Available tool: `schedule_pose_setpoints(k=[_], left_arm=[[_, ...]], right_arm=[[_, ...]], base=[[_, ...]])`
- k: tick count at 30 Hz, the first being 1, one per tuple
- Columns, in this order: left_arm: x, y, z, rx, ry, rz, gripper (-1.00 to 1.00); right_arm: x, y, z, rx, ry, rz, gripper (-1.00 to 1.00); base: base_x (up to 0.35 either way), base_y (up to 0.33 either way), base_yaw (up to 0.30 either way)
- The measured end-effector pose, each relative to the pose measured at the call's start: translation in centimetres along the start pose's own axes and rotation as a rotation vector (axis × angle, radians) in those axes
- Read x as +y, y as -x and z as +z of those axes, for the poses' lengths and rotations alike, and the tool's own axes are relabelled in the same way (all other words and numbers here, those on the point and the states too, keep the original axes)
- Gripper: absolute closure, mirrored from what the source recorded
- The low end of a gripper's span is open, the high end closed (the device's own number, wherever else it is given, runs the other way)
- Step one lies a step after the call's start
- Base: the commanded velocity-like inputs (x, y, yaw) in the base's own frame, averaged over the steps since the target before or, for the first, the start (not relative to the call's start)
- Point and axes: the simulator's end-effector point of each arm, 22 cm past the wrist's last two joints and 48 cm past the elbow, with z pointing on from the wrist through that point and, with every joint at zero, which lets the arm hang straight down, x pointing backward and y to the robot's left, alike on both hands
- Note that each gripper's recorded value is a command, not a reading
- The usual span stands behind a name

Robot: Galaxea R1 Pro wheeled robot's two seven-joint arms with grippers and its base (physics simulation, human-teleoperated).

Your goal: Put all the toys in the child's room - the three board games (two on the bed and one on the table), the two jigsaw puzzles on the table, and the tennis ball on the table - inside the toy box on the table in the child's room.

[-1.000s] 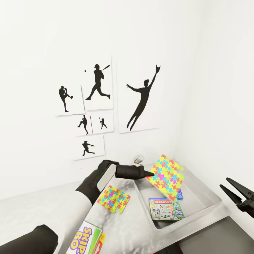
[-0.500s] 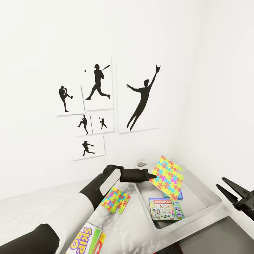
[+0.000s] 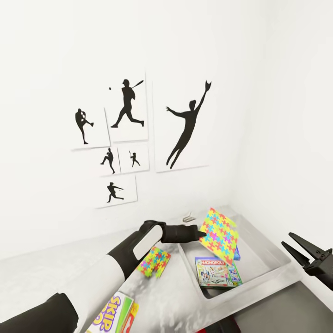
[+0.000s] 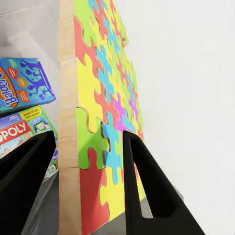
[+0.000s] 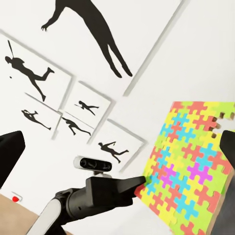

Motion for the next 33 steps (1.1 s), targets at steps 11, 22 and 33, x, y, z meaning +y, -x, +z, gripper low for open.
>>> schedule_pose_setpoints(k=[11, 22, 33], left_arm=[[0.8, -1.0, 0.7, 0.018, 0.007, -0.003, 1.0], [1.5, -1.3, 1.1, 0.015, 0.008, -0.015, 1.0], [2.3, -1.6, 1.5, 0.02, 0.009, -0.03, 1.0]], right_arm=[[-0.8, -0.6, 0.4, 0.018, -0.015, 0.009, -1.0], [-1.6, -1.1, 0.7, 0.031, -0.029, 0.02, -1.0], [-2.4, -1.4, 0.8, 0.038, -0.044, 0.029, -1.0]], base=[[0.0, 0.0, 0.0], [0.0, 0.0, 0.0], [0.0, 0.0, 0.0]])
